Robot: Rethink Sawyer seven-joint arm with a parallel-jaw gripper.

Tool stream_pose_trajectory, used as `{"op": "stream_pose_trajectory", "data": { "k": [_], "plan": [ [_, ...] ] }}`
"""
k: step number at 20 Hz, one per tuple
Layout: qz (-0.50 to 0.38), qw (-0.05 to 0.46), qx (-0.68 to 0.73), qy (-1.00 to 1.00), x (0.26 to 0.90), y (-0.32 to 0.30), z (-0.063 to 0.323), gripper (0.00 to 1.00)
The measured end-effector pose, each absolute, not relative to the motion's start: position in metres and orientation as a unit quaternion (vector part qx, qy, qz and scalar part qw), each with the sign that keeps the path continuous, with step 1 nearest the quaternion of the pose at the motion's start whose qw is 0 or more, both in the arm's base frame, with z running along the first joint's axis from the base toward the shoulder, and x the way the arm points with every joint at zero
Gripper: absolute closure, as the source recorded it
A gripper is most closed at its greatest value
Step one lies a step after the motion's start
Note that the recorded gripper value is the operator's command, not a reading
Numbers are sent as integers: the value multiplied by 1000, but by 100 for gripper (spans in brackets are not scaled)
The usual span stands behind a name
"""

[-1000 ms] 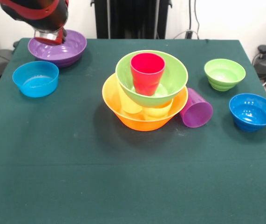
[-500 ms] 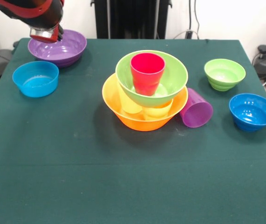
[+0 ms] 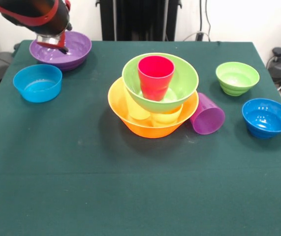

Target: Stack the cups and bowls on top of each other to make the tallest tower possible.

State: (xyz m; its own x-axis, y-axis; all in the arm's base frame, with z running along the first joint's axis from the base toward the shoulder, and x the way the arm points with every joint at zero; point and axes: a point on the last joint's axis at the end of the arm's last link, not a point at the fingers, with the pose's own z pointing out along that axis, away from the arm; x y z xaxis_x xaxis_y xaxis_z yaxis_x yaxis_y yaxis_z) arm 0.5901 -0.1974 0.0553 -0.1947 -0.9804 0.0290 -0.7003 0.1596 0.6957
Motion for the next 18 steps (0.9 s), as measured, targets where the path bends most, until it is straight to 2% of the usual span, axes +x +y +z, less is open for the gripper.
{"op": "stream_pose_trajectory", "data": {
  "k": [10, 18],
  "plan": [
    [-266, 240, 599, -716, 583, -188, 38, 0],
    [-234, 271, 617, -701, 577, -187, 27, 0]
  ]
}}
